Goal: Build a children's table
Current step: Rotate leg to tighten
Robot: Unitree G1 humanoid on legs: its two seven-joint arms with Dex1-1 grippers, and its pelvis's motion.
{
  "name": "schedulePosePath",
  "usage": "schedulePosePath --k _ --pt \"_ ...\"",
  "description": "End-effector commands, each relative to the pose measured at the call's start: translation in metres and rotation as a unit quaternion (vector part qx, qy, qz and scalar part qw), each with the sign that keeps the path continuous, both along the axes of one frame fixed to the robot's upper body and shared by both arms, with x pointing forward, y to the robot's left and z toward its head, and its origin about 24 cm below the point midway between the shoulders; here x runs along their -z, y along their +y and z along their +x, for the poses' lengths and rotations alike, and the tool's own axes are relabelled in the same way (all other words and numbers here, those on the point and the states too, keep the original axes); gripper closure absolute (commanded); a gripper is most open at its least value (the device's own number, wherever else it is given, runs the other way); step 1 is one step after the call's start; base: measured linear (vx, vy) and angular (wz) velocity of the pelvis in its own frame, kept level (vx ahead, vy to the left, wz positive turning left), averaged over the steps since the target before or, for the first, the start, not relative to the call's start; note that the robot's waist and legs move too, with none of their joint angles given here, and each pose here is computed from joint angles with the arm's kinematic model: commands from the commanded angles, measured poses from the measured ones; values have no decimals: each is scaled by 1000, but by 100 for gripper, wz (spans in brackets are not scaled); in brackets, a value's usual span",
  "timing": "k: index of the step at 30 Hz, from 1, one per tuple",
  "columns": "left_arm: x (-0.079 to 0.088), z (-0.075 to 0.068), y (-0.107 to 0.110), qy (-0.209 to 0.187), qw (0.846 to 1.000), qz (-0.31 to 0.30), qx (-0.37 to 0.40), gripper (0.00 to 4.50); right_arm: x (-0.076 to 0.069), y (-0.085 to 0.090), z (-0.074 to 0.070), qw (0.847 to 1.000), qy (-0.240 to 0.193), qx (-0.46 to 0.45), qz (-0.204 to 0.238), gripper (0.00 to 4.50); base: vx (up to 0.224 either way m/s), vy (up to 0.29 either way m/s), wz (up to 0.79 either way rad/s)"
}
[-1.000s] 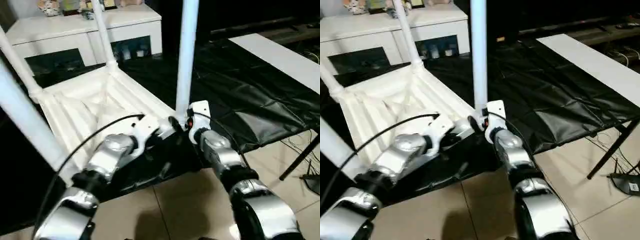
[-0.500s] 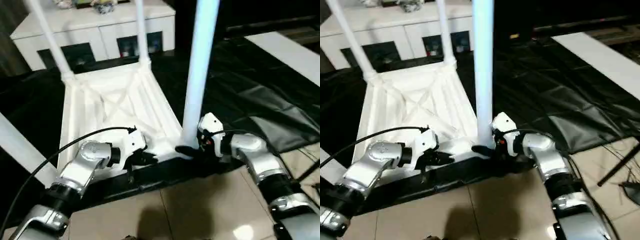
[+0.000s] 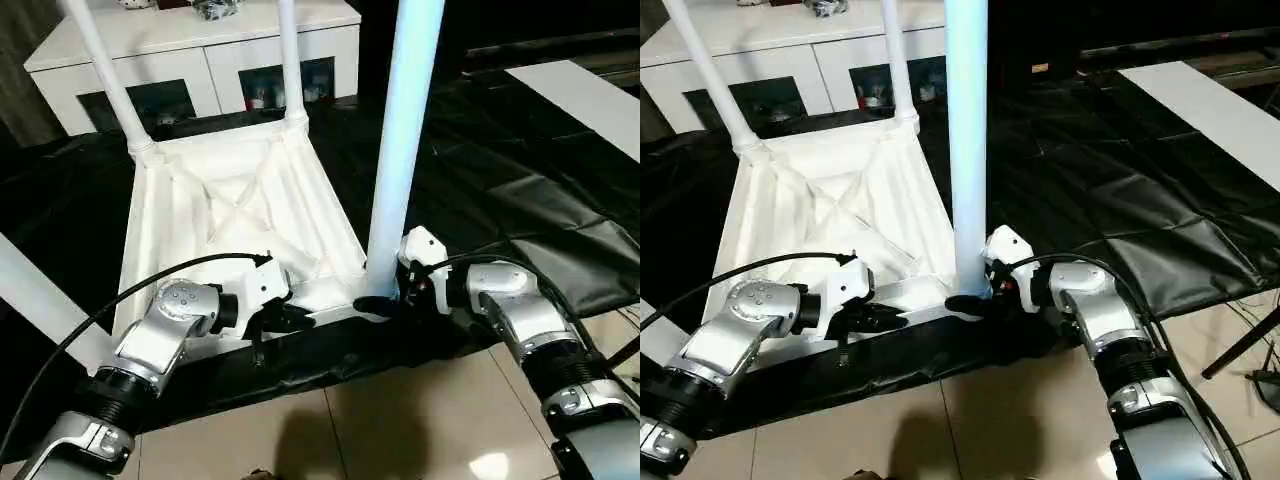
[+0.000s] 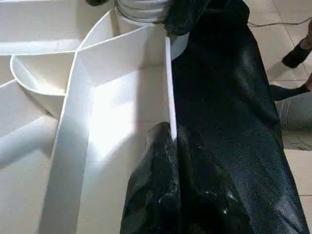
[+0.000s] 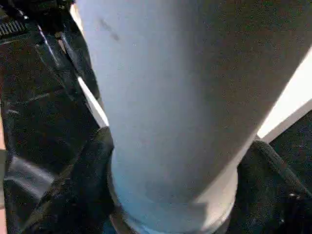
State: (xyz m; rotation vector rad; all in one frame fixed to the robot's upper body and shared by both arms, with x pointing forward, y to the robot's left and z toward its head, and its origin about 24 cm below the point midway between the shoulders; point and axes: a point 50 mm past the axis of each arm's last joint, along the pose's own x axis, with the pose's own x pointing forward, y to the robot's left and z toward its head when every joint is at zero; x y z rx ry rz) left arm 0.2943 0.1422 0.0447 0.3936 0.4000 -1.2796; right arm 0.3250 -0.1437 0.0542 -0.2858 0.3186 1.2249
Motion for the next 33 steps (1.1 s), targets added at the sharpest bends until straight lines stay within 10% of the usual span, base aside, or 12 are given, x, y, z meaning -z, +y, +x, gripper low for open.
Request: schedulePosePath --k 1,15,18,23,33 --pt "-1 -4 -5 4 1000 -3 25 450 -7 7 5 1000 -2 -8 12 151 0 0 0" --pt "8 6 -7 7 999 2 -44 450 10 11 19 984 9 173 46 178 0 0 0" --pt "10 16 -17 -5 996 1 -92 450 19 17 27 955 22 289 58 178 0 0 0" --pt "14 38 -48 -28 978 24 -207 450 35 36 35 852 56 517 64 178 0 0 0" --pt "14 44 -70 -58 973 33 -219 450 22 77 40 872 45 478 94 96 0 0 0"
